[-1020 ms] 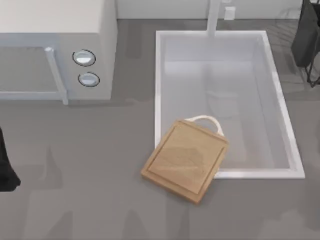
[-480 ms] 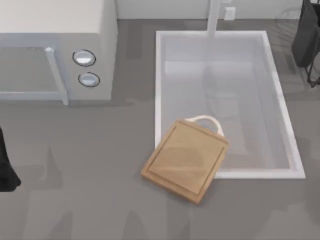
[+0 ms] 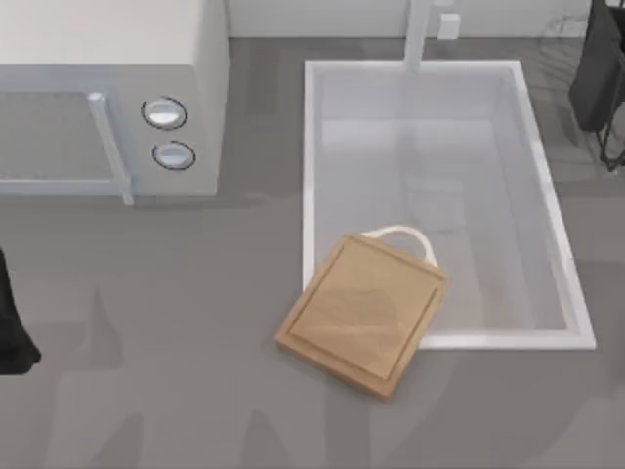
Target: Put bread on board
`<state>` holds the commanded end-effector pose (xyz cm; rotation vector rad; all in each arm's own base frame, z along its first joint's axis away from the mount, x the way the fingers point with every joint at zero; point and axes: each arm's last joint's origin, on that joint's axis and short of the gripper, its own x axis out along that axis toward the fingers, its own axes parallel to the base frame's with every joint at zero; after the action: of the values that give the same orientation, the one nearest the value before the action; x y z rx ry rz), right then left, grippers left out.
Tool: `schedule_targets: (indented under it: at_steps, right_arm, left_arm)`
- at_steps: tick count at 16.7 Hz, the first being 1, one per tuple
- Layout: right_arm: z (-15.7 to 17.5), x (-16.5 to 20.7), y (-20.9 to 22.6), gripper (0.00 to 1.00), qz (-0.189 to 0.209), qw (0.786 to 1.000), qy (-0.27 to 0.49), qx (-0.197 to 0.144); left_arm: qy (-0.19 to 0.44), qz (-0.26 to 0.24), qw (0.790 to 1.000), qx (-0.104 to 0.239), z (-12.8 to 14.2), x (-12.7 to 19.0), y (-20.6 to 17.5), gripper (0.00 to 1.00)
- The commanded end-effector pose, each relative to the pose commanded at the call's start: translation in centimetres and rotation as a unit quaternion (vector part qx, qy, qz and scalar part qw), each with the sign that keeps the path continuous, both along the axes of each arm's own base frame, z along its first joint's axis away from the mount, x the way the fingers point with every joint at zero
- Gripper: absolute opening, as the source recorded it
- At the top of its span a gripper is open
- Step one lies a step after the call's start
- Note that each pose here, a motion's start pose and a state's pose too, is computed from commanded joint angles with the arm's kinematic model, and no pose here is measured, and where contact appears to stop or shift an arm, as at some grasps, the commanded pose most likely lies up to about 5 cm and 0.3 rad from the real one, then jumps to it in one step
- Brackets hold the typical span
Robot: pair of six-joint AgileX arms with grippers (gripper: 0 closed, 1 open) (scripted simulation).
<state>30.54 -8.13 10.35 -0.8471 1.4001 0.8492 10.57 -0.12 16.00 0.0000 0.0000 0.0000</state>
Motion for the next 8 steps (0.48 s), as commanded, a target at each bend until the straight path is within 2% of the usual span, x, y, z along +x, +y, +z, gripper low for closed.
schedule_targets:
  at_steps: [4,8]
  right_arm:
    - [-0.05,-0.01,0.0,1.0,0.0,1.0,0.0,0.0]
    - [-0.05,-0.01,0.0,0.7,0.0,1.0,0.0,0.0]
  left_arm:
    - [0.0,0.0,1.0,0.0,0.0,0.0,0.0,1.0]
    - [0.0,0.0,1.0,0.0,0.0,0.0,0.0,1.0]
